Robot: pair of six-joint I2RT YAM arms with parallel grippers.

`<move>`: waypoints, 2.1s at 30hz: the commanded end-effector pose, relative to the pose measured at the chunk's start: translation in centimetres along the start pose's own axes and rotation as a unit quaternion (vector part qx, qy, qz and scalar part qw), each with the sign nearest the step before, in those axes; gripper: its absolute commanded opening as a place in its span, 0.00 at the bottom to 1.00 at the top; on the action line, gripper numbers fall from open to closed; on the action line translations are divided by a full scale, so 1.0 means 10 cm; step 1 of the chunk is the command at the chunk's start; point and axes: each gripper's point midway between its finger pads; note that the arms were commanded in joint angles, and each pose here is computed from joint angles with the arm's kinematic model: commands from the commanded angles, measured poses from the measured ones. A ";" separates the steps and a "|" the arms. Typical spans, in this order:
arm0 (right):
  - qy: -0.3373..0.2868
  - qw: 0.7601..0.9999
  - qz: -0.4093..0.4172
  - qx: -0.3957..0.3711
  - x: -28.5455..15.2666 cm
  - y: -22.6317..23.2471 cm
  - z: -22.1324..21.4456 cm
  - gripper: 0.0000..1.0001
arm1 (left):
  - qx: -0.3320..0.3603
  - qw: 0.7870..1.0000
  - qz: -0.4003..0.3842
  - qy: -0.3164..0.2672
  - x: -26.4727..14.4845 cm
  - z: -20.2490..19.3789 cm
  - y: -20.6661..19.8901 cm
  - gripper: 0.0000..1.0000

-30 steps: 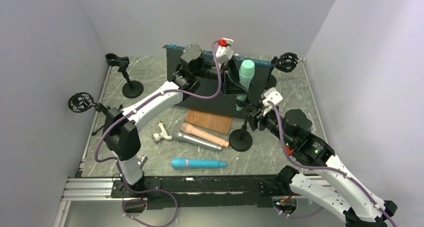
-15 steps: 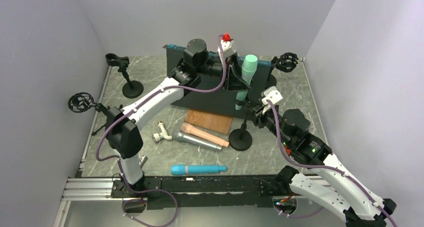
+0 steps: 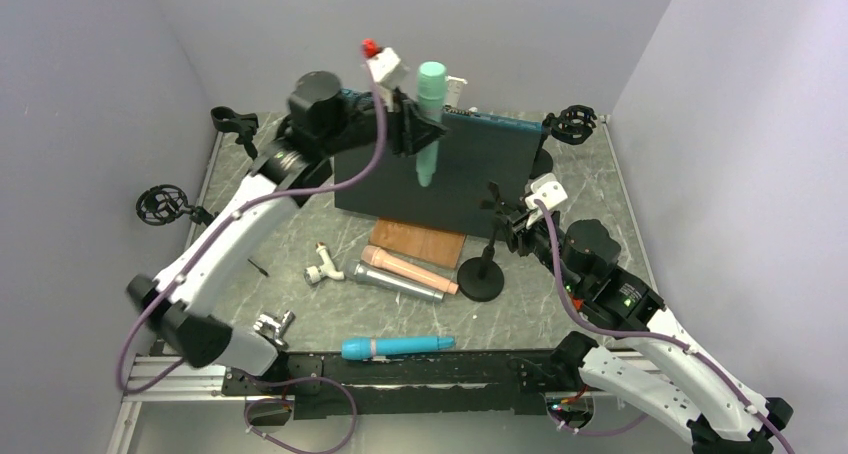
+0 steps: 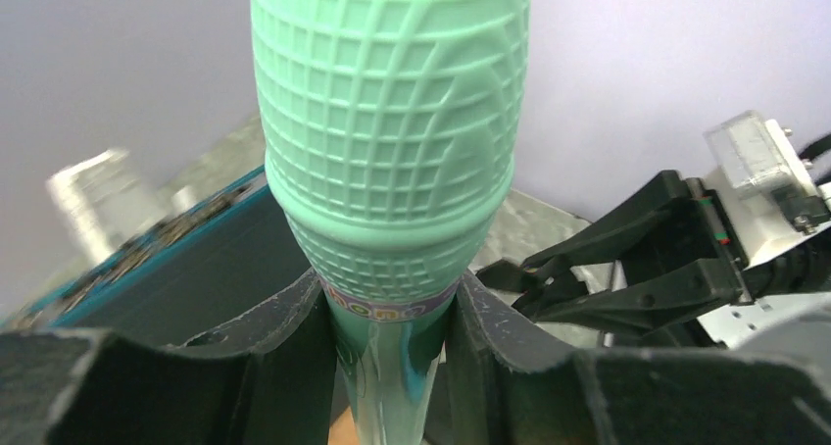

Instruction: Remove the microphone from the stand

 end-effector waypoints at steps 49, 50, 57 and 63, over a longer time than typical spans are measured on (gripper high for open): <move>0.021 0.998 0.028 0.044 0.11 0.20 -0.31 0.00 | -0.712 0.442 0.545 -0.013 -1.98 -3.91 -0.04 0.15; 0.020 0.998 0.028 0.044 0.11 0.20 -0.31 0.00 | -0.714 0.441 0.544 -0.013 -1.97 -3.94 -0.04 0.17; 0.017 0.998 0.028 0.046 0.10 0.20 -0.29 0.00 | -0.713 0.443 0.544 -0.001 -1.89 -4.08 -0.01 0.39; 0.019 0.998 0.028 0.049 0.08 0.20 -0.29 0.00 | -0.704 0.457 0.544 0.001 -1.88 -4.08 0.01 0.64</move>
Point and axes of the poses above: each gripper's point midway between its finger pads, its own x axis out along the fingers, its own y axis along the line the jaws close on, z = x × y, and after that the axes turned 2 degrees about -x, right-handed
